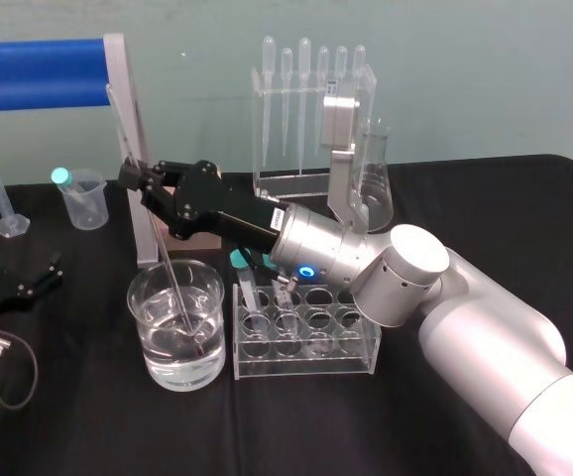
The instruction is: Hold the thermometer with one hand and immerse one end into the beaker, then reinsert it into the test tube rack.
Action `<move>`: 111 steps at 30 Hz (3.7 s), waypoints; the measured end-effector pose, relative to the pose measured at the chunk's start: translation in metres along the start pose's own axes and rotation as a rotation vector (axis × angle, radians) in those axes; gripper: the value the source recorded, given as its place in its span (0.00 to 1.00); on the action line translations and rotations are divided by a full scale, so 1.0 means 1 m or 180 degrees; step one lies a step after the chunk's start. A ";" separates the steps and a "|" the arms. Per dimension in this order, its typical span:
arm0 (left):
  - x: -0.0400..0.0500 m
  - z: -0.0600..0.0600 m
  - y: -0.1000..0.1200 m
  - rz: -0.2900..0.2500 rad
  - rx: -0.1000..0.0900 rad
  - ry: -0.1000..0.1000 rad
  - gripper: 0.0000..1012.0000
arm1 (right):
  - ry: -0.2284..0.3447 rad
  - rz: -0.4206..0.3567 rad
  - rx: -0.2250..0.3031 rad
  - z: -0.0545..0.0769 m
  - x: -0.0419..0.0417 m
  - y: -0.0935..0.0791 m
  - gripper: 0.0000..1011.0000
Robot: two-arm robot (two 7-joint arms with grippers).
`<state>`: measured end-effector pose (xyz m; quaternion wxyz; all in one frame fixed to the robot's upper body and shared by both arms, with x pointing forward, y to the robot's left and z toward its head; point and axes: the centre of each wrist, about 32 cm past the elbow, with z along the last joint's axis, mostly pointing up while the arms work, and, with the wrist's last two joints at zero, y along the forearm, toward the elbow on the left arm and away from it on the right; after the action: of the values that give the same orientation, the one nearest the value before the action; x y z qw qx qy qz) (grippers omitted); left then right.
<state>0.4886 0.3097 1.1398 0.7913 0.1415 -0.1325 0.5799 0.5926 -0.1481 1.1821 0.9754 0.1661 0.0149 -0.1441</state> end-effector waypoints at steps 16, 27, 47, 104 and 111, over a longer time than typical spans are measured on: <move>0.0000 0.000 0.000 0.0000 0.0000 0.0000 1.00 | 0.0000 0.0000 0.0000 0.000 0.0000 0.000 0.06; 0.0000 0.000 0.000 0.0000 0.0000 0.0000 1.00 | -0.0073 0.0069 0.0079 0.008 0.0001 0.001 0.06; 0.0000 0.000 0.000 0.0000 0.0000 0.0000 1.00 | -0.0612 0.0164 0.1103 0.092 -0.0002 -0.002 0.06; 0.0000 0.000 0.000 0.0000 0.0000 0.0000 1.00 | -0.0433 -0.1123 0.0242 0.030 -0.0150 -0.165 0.06; 0.0000 0.000 0.000 0.0000 0.0000 0.0000 1.00 | -0.0398 -0.1121 0.0208 0.024 -0.0140 -0.164 0.06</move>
<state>0.4886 0.3097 1.1398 0.7913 0.1415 -0.1325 0.5799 0.5319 -0.3000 1.1538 0.9282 0.1832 -0.0215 -0.3230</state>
